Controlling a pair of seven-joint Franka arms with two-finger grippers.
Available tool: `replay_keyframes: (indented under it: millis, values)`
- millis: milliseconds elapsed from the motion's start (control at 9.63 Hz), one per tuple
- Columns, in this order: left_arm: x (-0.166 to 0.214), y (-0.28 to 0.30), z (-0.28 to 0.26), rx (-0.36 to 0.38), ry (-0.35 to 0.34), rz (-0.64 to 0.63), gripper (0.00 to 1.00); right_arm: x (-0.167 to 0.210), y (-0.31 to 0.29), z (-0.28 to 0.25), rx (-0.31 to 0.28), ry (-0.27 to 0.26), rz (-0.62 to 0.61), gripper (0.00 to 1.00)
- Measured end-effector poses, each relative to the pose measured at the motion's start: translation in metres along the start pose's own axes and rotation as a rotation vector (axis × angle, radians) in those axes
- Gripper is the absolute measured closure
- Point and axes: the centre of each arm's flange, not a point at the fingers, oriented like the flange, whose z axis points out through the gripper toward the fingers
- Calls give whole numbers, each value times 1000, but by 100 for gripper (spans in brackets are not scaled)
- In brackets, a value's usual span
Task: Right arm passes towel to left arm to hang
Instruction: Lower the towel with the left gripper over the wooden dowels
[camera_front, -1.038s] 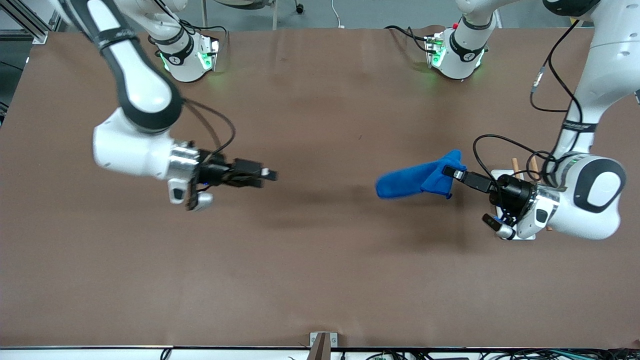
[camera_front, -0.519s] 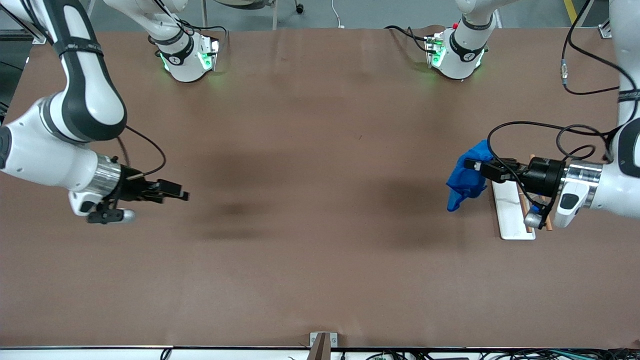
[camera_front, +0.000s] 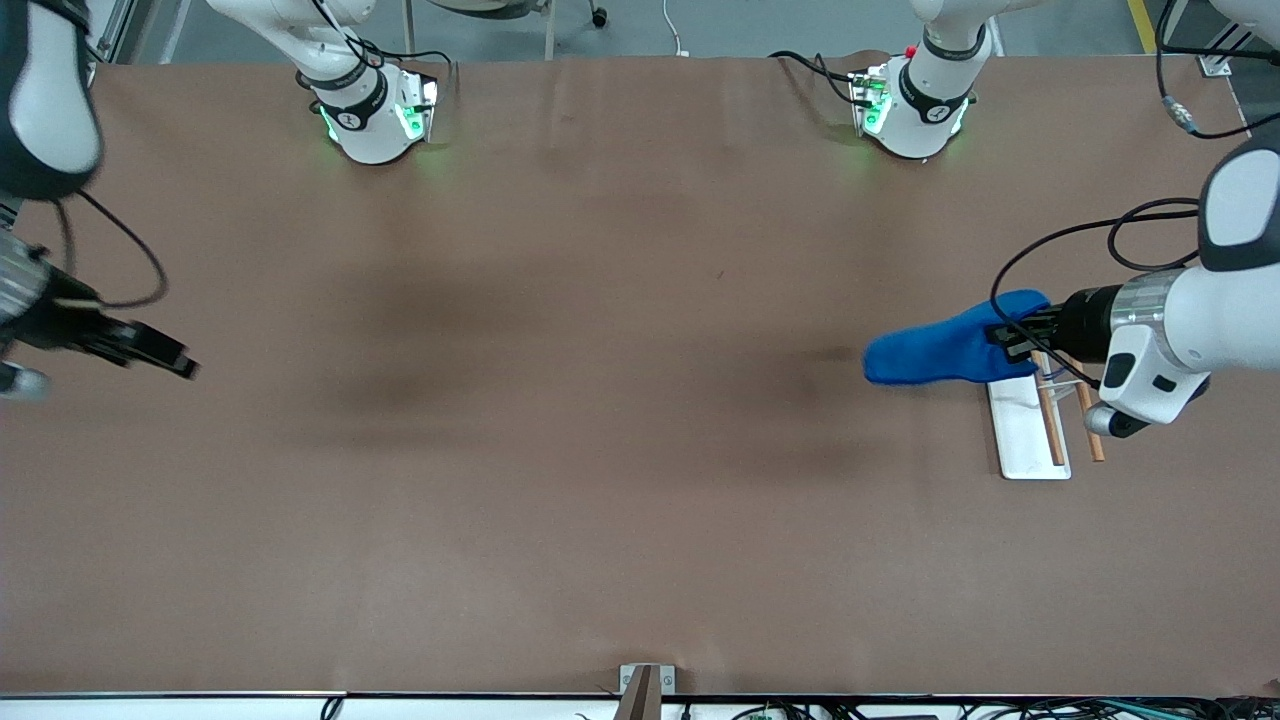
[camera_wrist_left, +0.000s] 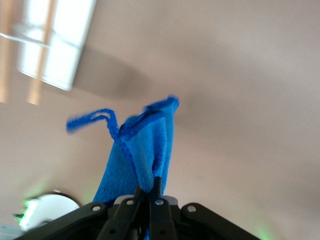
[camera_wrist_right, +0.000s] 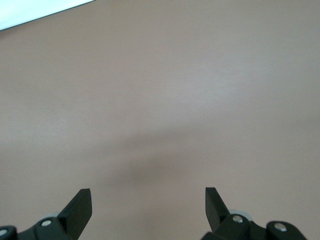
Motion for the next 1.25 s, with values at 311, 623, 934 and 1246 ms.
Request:
replay_keyframes:
  millis: [311,623,934,1246]
  values:
    - [1,3,13,201,120,-114,96,-29,33,-98,-47,-50,44,0]
    - [1,10,38,344,207,-251,96,-41,25,-149,-45,-38,34,0]
    - [2,28,71,430,253,-322,96,-36,15,-138,-47,-56,17,0]
    - [22,1,68,454,219,-222,96,-37,14,-137,-50,-68,14,0]
